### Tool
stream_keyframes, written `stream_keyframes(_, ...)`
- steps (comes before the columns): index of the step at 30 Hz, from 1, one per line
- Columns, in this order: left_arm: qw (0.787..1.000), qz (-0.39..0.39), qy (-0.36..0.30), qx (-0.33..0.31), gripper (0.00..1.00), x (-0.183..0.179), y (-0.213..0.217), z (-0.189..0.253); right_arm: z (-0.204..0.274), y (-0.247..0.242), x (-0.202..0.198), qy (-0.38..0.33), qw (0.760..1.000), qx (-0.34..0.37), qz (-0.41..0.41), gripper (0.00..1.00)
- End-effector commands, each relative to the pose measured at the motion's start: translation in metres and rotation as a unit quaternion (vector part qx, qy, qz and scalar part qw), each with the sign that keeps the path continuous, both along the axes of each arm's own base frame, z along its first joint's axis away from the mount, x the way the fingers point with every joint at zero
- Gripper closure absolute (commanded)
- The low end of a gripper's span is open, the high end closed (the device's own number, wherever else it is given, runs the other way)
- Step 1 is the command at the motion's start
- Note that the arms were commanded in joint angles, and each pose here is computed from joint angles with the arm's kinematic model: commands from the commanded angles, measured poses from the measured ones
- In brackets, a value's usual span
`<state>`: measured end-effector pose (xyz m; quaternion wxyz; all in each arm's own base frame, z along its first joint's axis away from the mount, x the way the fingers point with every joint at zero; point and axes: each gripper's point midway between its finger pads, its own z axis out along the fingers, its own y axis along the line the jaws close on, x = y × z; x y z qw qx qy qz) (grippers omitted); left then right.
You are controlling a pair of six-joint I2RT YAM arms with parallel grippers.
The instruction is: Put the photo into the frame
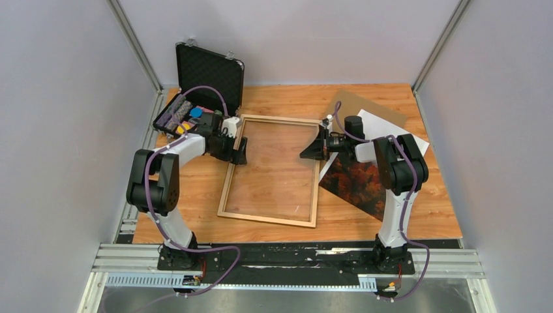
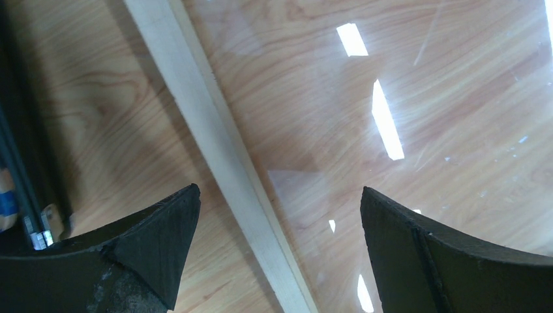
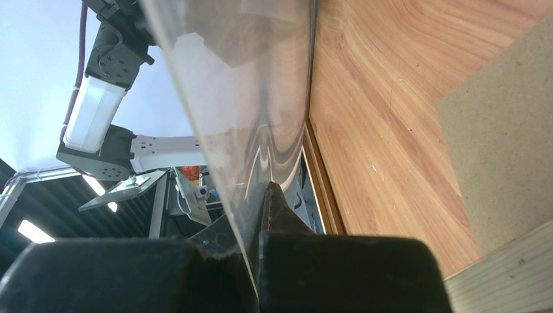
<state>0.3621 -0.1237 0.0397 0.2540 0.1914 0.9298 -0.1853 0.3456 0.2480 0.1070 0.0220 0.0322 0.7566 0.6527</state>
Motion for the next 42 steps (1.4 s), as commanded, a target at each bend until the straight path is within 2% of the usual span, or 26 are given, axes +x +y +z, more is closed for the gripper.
stream_keyframes(1,0.999,-0.025,0.003,-0.049,0.00,0.003,-0.013,0.008,0.015,0.003,-0.003,-0.039,0.999,0.017,0.017,1.00)
stream_keyframes(15,0.983,-0.071,0.065,-0.158,0.00,-0.017,-0.039,0.014,0.024,0.004,0.004,-0.042,0.998,0.041,0.018,1.00)
stream_keyframes(42,0.980,-0.077,0.067,-0.169,0.00,-0.018,-0.040,0.017,0.035,-0.003,-0.006,-0.093,0.994,0.042,0.033,1.00)
